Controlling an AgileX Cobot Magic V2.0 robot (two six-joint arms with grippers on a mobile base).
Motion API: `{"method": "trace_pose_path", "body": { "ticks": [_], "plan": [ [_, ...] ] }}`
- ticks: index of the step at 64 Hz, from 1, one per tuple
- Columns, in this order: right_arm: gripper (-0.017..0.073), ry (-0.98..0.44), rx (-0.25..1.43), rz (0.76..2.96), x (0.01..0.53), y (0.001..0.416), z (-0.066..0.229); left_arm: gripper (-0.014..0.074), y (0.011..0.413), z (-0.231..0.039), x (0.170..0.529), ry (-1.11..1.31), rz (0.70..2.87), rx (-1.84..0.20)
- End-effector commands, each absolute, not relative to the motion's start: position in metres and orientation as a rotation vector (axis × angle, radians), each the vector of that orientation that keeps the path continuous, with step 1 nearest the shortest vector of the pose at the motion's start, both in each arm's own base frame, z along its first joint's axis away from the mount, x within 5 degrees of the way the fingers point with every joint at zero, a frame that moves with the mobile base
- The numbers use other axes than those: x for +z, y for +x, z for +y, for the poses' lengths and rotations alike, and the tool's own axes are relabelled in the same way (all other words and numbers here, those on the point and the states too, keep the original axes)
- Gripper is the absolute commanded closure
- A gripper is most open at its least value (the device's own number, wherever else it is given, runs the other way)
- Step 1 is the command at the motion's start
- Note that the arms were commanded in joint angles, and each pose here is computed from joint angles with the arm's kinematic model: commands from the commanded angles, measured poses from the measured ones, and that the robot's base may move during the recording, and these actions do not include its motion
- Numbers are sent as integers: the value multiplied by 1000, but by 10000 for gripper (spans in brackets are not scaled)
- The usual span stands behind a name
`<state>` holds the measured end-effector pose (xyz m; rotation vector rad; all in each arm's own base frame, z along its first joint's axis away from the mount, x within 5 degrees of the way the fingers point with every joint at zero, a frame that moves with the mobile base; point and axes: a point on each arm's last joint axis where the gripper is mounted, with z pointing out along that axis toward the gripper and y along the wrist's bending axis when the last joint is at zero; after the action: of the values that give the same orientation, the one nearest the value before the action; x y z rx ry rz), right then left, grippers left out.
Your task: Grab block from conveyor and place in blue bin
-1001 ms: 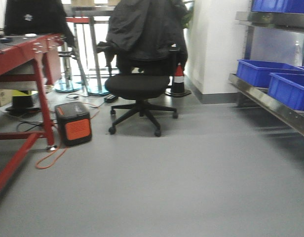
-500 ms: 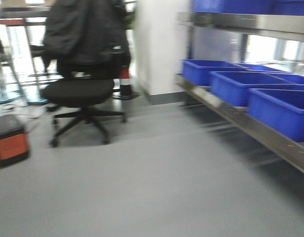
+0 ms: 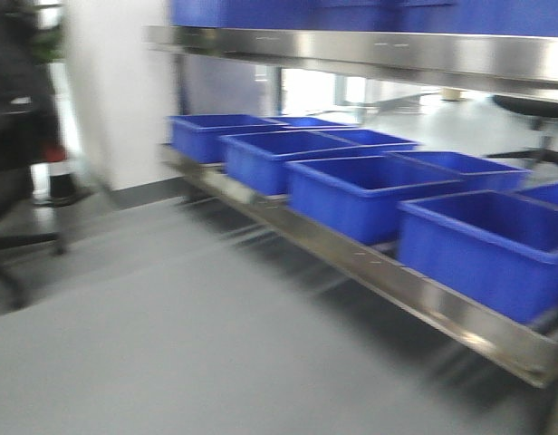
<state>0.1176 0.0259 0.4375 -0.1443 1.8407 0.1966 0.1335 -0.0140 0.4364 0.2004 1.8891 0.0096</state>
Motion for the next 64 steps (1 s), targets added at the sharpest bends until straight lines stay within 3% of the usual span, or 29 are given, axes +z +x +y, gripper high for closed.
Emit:
{"method": "trace_pose_path", "body": {
  "ticks": [1, 64],
  "plan": [
    [721, -148, 186, 1814, 442, 117, 25, 704, 133, -15, 439, 199, 1866, -2],
    [721, -148, 186, 1814, 442, 117, 25, 704, 133, -15, 439, 199, 1866, -2]
  ]
}}
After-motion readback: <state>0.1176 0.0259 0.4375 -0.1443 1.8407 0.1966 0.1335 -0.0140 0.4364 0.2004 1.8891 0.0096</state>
